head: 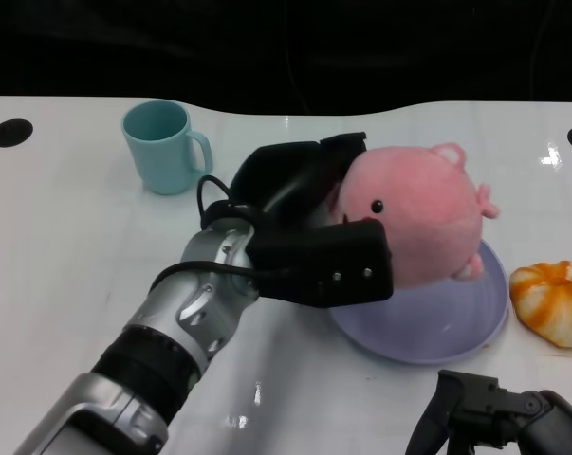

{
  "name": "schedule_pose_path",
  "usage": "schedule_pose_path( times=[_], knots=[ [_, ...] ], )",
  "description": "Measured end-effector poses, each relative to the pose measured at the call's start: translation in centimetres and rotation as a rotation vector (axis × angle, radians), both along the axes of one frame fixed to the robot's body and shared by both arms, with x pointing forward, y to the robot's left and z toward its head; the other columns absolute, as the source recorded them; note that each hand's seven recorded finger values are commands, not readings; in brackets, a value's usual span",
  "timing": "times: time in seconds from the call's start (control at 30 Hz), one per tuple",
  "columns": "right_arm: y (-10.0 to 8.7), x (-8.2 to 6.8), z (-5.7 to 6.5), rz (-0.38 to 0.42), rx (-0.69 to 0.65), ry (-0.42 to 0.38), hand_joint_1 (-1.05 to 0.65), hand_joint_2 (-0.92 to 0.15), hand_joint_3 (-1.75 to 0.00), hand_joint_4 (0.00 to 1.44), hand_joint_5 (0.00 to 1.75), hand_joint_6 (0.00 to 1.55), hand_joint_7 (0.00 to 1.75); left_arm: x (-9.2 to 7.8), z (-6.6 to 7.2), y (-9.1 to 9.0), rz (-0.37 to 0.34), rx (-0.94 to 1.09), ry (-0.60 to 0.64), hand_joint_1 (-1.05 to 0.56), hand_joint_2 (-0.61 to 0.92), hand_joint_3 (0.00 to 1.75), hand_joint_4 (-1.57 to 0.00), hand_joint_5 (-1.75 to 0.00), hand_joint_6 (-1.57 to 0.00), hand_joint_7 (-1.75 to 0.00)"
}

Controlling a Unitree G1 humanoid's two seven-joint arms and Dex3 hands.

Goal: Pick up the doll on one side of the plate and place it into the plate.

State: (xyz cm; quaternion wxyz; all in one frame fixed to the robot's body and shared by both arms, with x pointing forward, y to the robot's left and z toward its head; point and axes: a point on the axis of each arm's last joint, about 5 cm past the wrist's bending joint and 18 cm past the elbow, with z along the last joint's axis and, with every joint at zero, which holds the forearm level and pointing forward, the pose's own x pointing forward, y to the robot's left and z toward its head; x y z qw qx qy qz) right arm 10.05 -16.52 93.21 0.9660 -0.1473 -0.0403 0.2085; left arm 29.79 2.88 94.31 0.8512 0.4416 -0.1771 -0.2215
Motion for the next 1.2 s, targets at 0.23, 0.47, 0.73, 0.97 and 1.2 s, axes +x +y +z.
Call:
schedule_pose_path(
  times=[0.23,0.47,0.73,0.97,1.2],
  knots=[
    [0.3,-0.1,0.0,0.001,0.005,-0.001,-0.11,-0.53,-1.1,0.67,1.65,0.62,1.31,0.1,-0.5,-1.7,-0.025,0.045,0.063,-0.19,0.38,1.11,-0.98,-1.75,-0.76,-1.75],
    [0.4,-0.2,0.2,-0.001,0.011,-0.002,-0.1,-0.53,-1.11,0.67,1.66,0.62,1.31,0.1,-0.5,-2.8,-0.074,0.048,0.167,-0.35,0.84,0.32,-0.52,-1.0,-0.69,-0.16],
    [0.4,-0.2,0.2,-0.002,0.01,0.0,-0.09,-0.54,-1.09,0.67,1.65,0.62,1.3,0.0,-0.1,-3.2,-0.116,0.199,0.224,-0.85,0.92,0.4,0.0,-0.08,-0.03,-0.01],
    [0.4,-0.2,0.2,-0.003,0.008,-0.001,-0.09,-0.54,-1.08,0.67,1.65,0.63,1.3,-0.2,0.2,-3.3,-0.126,0.255,0.225,-0.98,0.92,0.48,0.0,0.0,0.0,0.0],
    [0.3,-0.1,0.2,-0.005,0.004,-0.003,-0.09,-0.54,-1.07,0.68,1.64,0.63,1.3,0.0,0.7,-2.7,-0.112,0.265,0.196,-1.01,0.92,0.49,0.0,0.0,0.0,0.0]
  ],
)
